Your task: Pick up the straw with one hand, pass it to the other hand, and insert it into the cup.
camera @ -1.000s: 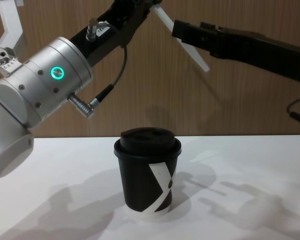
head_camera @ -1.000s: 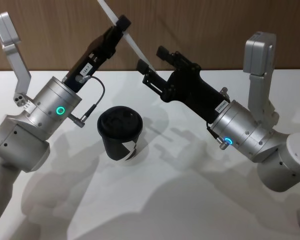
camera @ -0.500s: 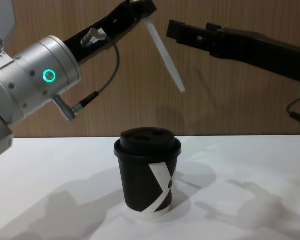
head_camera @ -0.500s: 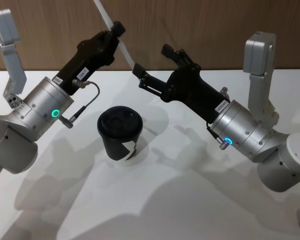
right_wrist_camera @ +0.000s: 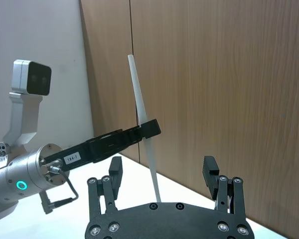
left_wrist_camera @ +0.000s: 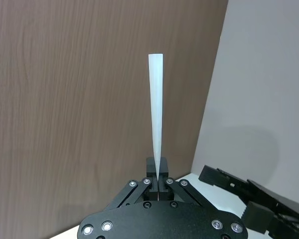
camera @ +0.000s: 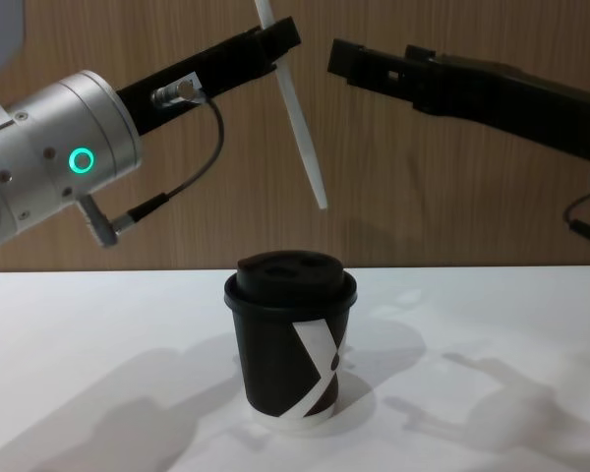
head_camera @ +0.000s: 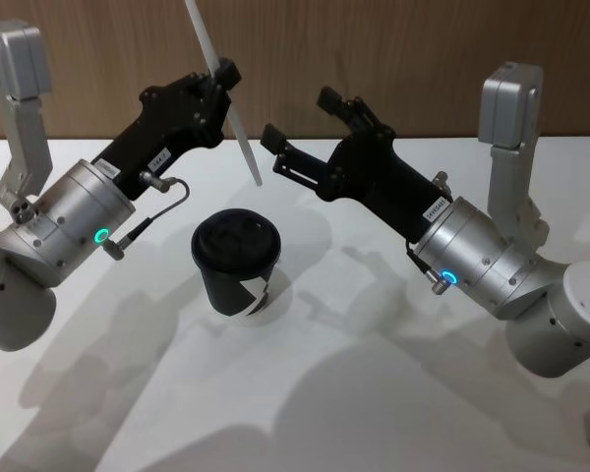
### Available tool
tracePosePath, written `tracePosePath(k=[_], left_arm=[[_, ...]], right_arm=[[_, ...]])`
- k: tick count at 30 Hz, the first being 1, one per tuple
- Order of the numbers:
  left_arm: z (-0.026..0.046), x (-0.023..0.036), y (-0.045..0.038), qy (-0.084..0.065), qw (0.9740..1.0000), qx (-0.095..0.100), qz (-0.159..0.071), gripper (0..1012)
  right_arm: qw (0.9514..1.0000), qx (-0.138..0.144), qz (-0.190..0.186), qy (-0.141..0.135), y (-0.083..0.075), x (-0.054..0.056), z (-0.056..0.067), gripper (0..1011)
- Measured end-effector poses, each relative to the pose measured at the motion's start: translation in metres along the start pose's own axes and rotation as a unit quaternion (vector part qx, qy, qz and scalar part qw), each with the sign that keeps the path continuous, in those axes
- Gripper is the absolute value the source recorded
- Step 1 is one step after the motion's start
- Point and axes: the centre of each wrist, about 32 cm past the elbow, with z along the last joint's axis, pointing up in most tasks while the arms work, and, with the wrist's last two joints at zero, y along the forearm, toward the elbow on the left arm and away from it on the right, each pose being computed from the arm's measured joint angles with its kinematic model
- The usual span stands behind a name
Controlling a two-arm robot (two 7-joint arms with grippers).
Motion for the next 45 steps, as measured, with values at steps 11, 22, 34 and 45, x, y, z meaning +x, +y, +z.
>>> tracePosePath(k=[11, 22, 34, 45], left_arm=[[0.0060, -0.0056, 0.0062, -0.037, 0.9992, 0.014, 0.002, 5], [0.0098, -0.0087, 0.0096, -0.051, 0.9984, 0.027, 0.003, 5], [0.0103, -0.0090, 0.0116, -0.048, 0.9979, 0.042, 0.008, 4], [0.0096, -0.0077, 0.0133, -0.032, 0.9981, 0.052, 0.010, 5]], right_arm=[[1.0000, 0.000, 0.000, 0.000, 0.000, 0.000, 0.000, 1001], [1.0000, 0.000, 0.000, 0.000, 0.000, 0.000, 0.000, 1001], [1.0000, 0.000, 0.000, 0.000, 0.000, 0.000, 0.000, 1001], [1.0000, 0.000, 0.000, 0.000, 0.000, 0.000, 0.000, 1001]])
